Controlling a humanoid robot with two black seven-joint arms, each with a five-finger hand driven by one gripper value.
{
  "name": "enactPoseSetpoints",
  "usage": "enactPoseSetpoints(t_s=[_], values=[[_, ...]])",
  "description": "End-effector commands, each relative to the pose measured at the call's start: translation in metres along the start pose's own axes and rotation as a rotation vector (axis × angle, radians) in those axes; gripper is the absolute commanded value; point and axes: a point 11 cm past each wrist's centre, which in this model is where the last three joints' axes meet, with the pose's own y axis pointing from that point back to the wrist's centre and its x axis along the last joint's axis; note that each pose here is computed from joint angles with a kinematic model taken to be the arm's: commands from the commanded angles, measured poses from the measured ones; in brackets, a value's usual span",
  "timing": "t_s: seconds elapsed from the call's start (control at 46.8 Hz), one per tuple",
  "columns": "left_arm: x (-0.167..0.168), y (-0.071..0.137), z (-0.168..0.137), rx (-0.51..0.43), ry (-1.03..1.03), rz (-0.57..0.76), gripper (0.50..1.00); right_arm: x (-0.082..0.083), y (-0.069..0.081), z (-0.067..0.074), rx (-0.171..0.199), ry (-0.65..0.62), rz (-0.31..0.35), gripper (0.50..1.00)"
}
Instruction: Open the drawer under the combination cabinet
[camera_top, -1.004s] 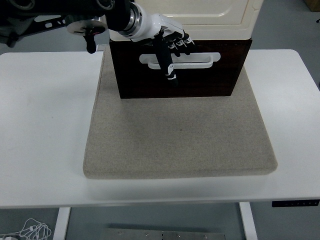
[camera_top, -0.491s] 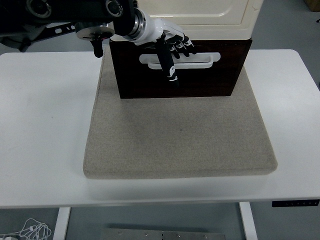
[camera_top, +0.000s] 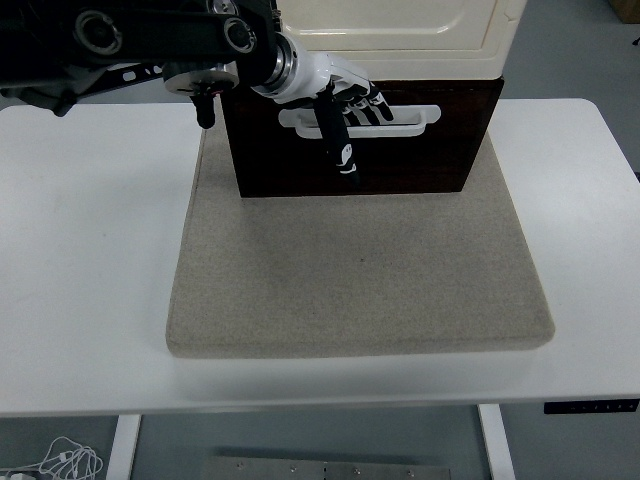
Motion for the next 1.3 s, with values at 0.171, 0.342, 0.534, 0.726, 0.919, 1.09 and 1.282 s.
enactPoseSetpoints(t_s=[0.171,0.342,0.534,0.726,0.919,1.09,1.282], values=[[-0.001,-0.002,-0.001,0.003,0.002,-0.001,1.000,0.000,0.000,0.000,0.000,0.000,0.000,0.926],[-0.004,-0.004,-0.003,0.005,0.005,-0.007,1.000,0.000,0.000,0.000,0.000,0.000,0.000,0.926],[-0.003,-0.002,-0.002,0.002,-0.001,-0.013,1.000,0.000,0.000,0.000,0.000,0.000,0.000,0.926],[-0.005,-0.001,0.001,-0.003,-0.008,-0.022,1.000,0.000,0.000,0.000,0.000,0.000,0.000,0.926],[-0.007,0.002,0.003,-0.008,-0.020,-0.051,1.000,0.000,0.000,0.000,0.000,0.000,0.000,0.926],[-0.008,0.003,0.003,-0.009,-0.023,-0.066,1.000,0.000,0.000,0.000,0.000,0.000,0.000,0.926],[-0.007,0.007,0.008,-0.017,-0.040,-0.089,1.000,0.000,0.000,0.000,0.000,0.000,0.000,0.926]])
